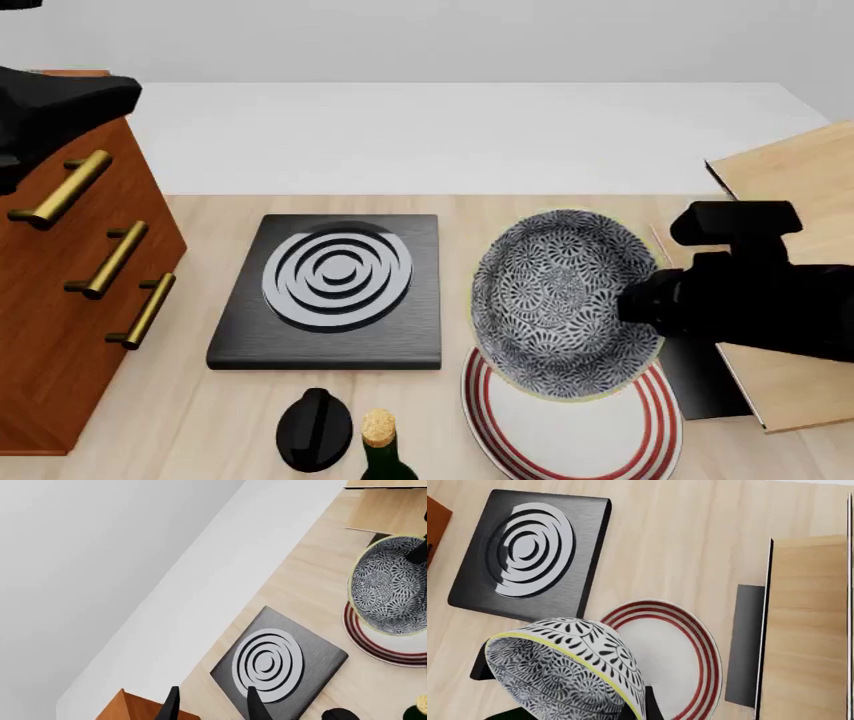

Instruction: Pick up the akita bowl and put it on the plate.

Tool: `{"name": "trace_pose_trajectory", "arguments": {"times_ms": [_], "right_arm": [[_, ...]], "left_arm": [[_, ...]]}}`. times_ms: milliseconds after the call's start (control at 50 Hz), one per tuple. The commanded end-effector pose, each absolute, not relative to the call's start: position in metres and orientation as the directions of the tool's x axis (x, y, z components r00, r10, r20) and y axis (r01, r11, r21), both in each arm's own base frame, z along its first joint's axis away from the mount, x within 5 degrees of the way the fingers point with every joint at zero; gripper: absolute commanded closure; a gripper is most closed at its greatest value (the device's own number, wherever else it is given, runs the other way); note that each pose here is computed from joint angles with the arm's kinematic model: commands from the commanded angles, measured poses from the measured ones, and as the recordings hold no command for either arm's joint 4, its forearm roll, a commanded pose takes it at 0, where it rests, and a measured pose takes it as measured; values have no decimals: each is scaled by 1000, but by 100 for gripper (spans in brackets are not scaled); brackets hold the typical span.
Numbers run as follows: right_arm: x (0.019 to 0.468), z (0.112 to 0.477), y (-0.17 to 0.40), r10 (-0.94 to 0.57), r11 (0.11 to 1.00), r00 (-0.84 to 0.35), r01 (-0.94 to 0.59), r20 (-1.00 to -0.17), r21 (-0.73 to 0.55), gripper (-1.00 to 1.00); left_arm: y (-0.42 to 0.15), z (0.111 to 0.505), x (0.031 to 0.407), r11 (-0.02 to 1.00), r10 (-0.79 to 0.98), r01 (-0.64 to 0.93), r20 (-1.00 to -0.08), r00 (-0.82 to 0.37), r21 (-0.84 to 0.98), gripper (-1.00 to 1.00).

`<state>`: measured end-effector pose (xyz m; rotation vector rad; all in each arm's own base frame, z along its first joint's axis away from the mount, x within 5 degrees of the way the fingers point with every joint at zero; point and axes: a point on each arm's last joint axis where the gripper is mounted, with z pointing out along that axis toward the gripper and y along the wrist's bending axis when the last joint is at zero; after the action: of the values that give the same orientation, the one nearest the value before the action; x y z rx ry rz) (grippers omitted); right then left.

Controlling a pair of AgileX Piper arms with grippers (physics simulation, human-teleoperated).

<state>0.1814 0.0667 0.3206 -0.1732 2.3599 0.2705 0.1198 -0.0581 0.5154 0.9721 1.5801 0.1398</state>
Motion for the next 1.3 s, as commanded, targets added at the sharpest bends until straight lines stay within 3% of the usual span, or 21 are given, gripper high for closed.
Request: {"name": "trace_pose_trajectory", "arguments": {"times_ms": [20,1300], "right_arm": [[175,312,60,-10,974,-733,-161,-680,159,100],[165,224,54,77,978,-795,-59,-601,202,100]], "left_arm": [[-69,482,131,611,665,581,-747,-8,538,-100],[-71,475,133,612,662,593,-749,-24,523,-100]]}}
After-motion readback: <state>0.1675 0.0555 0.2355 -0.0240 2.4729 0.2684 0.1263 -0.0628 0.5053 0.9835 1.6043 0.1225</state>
